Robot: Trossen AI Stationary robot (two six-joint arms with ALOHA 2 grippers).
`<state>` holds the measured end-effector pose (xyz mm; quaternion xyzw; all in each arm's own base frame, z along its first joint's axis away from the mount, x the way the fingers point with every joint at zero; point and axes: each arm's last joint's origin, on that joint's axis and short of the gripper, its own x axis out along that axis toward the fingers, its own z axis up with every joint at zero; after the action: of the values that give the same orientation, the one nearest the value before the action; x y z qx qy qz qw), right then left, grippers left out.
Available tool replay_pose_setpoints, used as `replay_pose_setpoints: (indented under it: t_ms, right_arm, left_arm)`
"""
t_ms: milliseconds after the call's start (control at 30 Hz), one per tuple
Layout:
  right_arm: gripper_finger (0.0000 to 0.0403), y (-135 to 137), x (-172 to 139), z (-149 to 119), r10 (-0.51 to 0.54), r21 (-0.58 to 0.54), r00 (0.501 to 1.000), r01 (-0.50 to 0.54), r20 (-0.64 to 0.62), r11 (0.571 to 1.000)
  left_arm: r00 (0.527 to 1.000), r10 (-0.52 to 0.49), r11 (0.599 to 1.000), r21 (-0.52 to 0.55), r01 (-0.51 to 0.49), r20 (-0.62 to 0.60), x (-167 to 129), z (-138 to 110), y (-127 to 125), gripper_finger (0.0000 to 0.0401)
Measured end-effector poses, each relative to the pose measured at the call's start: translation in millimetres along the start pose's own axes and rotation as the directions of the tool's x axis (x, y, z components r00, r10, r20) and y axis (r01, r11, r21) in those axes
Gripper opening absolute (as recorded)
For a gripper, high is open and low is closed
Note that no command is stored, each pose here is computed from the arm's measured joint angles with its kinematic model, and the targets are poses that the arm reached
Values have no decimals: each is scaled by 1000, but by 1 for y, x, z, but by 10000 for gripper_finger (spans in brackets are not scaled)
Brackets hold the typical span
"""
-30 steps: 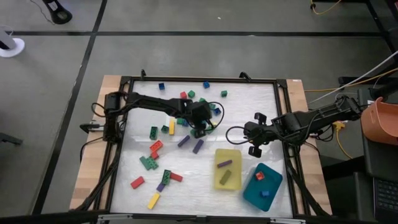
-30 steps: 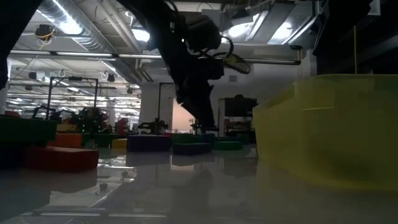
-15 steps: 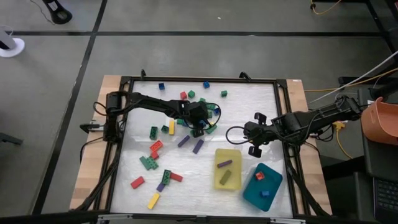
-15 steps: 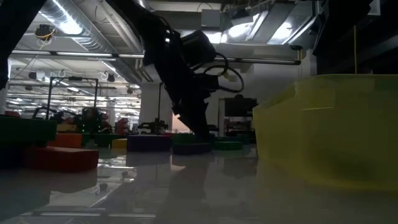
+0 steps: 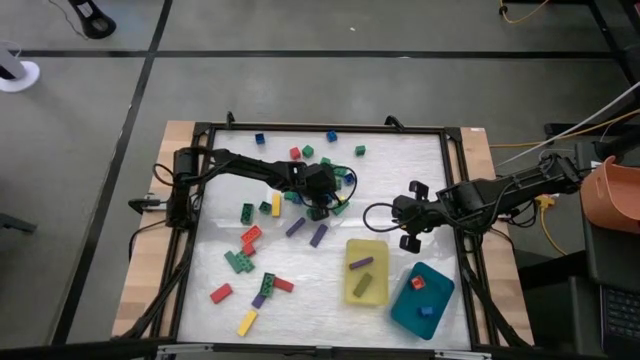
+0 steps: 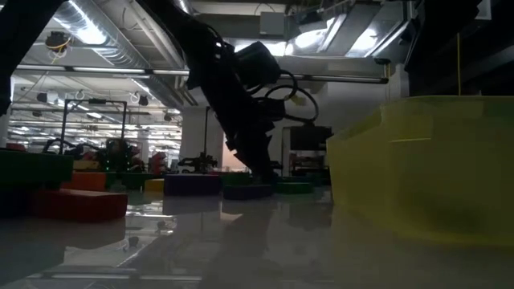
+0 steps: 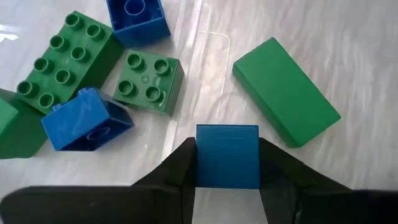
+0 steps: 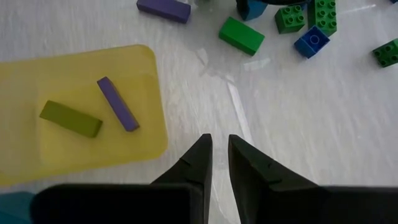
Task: Sort blocks by size
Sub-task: Put the small blue block into the blue bin, then put the long violet block into the yellow bin
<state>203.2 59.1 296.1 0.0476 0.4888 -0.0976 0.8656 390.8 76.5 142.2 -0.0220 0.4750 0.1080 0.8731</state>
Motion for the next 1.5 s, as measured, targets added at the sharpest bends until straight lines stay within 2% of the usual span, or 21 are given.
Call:
replay_pose_setpoints:
  t_ms: [133, 267, 333, 433, 567, 733, 900, 1033, 1100, 1233, 1400, 1500]
  right_arm:
    - [53, 0, 0, 0, -3, -2, 1000, 3, -4, 1000]
    - [53, 0, 0, -1, -5, -3, 1000, 5, -5, 1000]
    - [53, -1, 0, 0, -10, -3, 1000, 10, -2, 1000]
    - [53, -1, 0, 0, -19, -3, 1000, 19, 2, 1000]
    - [53, -2, -1, -1, -53, -6, 998, 53, 15, 999]
    - [53, -5, -5, -1, -76, 1, 996, 76, 47, 997]
    - [53, -6, -8, -1, -74, 10, 995, 74, 67, 997]
    - [53, -6, -8, 0, -71, 13, 995, 70, 74, 997]
    - [53, -6, -8, 0, -70, 14, 995, 69, 75, 997]
    - [53, -6, -8, 0, -70, 15, 995, 69, 75, 998]
    - [53, -6, -8, 0, -70, 14, 995, 69, 75, 998]
    - [53, -6, -8, 0, -70, 14, 995, 69, 74, 997]
  left_arm:
    - [999, -36, 999, -21, 37, 39, -11, 8, -4, 113]
    - [963, -140, 984, -79, 162, 228, -34, 37, -15, 113]
    - [906, -231, 960, -68, 272, 356, -41, 51, -29, 113]
    - [782, -353, 918, 30, 395, 513, -47, 65, -64, 113]
    - [674, -459, 873, 152, 464, 579, -41, 62, -120, 113]
    - [591, -477, 861, 210, 463, 651, -31, 57, -184, 113]
    - [569, -493, 858, 257, 445, 659, -17, 65, -230, 113]
    - [530, -515, 846, 297, 444, 674, 0, 77, -257, 113]
    - [527, -521, 842, 301, 448, 672, 9, 81, -267, 114]
    - [534, -523, 843, 307, 442, 665, 29, 87, -279, 135]
    - [510, -522, 843, 321, 432, 684, 35, 91, -285, 155]
    - [529, -514, 849, 313, 426, 675, 37, 90, -285, 165]
